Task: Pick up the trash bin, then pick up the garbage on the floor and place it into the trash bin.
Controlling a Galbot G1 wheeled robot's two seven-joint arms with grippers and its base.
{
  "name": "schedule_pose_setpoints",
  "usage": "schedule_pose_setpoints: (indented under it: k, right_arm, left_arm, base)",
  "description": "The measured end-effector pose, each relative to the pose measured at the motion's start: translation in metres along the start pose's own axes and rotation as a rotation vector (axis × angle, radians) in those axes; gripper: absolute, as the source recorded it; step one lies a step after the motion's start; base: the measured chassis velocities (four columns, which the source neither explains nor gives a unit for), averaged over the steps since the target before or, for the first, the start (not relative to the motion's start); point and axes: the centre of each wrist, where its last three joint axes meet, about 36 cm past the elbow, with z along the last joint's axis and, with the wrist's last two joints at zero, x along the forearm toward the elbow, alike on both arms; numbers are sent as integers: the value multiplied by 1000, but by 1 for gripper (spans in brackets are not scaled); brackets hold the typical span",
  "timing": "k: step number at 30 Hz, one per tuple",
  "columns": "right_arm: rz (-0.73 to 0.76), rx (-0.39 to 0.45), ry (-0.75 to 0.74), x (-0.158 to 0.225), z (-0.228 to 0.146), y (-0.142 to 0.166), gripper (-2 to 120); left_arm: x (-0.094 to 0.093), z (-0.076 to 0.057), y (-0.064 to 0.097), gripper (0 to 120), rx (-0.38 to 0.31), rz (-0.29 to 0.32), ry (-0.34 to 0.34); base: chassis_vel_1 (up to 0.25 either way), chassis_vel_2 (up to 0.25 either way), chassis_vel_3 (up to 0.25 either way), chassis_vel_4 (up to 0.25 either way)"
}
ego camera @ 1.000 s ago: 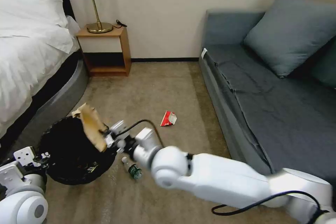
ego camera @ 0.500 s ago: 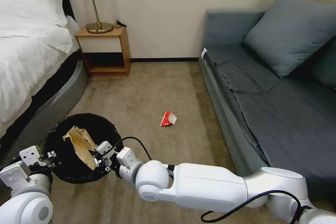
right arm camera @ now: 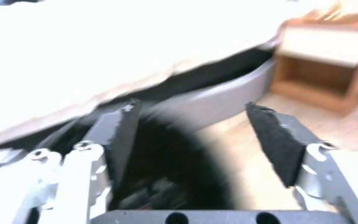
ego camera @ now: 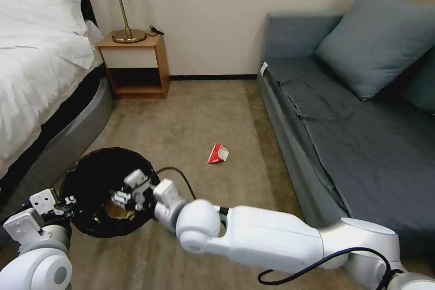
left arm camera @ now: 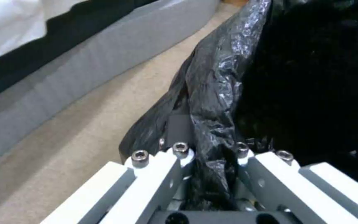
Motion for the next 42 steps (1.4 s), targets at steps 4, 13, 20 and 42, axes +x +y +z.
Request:
schedule_pose_setpoints:
  k: [4, 13, 20, 42]
  right_arm:
    - [129, 52, 30, 10, -14, -54, 88]
    - [253, 81, 491, 50, 94, -105, 100]
    - [147, 33, 724, 9, 172, -63, 100]
    - [85, 148, 827, -33, 277, -27, 100]
  left_arm:
    - [-4, -5, 9, 3, -13, -28, -19]
    - [1, -18, 24, 3, -16, -53, -58]
    - [9, -21, 23, 3, 0, -43, -68]
    - [17, -19, 24, 3, 27, -43, -66]
  base:
    - [0, 0, 0, 0]
    - [0, 0, 0, 0]
    - [0, 0, 0, 0]
    - [0, 0, 0, 0]
